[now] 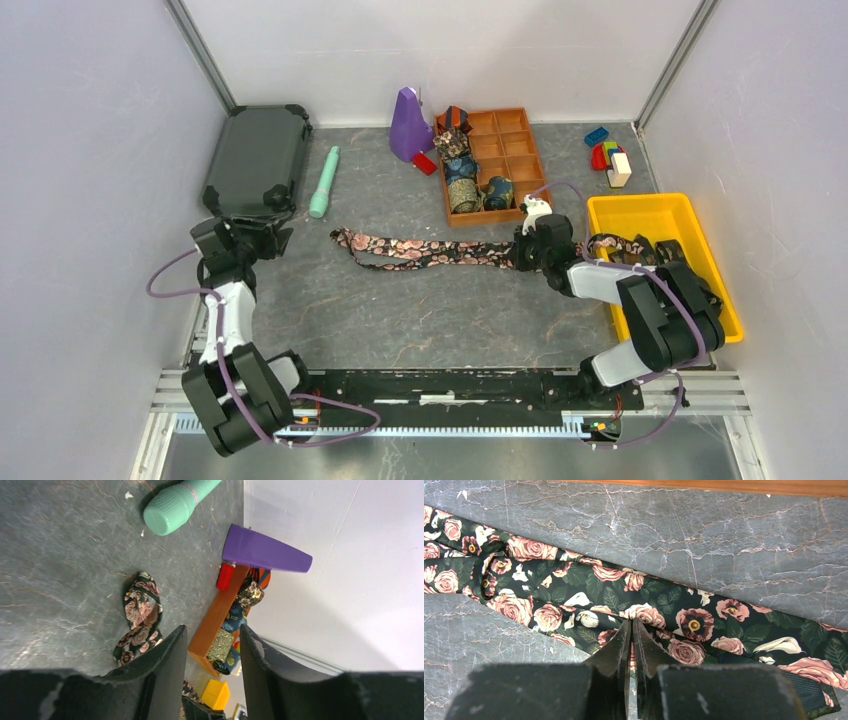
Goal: Roll the ties
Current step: Flatten out the tie at the center of the board.
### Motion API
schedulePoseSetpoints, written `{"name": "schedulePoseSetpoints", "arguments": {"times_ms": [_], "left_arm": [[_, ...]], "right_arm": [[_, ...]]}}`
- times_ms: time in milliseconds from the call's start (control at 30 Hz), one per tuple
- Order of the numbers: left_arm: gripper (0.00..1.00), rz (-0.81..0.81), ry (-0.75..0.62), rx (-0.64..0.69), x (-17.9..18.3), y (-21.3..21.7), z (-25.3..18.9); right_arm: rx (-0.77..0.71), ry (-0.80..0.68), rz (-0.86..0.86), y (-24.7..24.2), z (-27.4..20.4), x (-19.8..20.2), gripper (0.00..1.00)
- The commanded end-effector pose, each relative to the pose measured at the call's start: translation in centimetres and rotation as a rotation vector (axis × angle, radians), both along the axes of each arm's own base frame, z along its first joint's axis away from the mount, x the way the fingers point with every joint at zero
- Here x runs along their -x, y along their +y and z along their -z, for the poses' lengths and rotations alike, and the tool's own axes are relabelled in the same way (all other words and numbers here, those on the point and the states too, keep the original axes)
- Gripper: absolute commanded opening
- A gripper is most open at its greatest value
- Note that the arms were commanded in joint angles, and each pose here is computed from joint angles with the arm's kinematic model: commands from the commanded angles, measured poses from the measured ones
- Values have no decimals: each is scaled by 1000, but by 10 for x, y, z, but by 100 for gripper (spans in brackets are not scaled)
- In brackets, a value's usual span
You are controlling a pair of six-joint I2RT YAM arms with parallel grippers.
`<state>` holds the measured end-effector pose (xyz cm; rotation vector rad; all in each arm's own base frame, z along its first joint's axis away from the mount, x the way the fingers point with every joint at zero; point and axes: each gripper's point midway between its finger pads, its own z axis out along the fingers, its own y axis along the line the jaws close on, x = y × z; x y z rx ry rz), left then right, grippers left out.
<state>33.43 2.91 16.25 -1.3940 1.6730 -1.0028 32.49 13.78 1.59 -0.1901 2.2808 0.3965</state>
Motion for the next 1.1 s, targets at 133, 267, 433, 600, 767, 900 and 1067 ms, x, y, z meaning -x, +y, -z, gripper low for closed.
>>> {"name": "schedulePoseSetpoints", "arguments": {"times_ms": [133,267,433,600,767,900,1067], "left_arm": [[50,142,10,-475,9,13,-43],[50,280,48,-747,3,-6,-51],[47,568,17,-950,-14,-78,-45],[44,788,72,-1039,-29,-148,-12],[41,863,127,-1039,-40,-188,27],[39,886,155,-1055,-49,-209,56],[38,902,215,-1078,-59,-220,85]], "right_arm": [[130,208,23,-29,43,45,16],[141,145,53,-33,19,36,23],[109,49,15,-17,-29,30,31],[60,6,-69,22,-54,36,35],[53,24,-104,40,-46,38,35],[95,18,-80,36,-37,28,34],[154,40,-62,28,-22,23,34]]}}
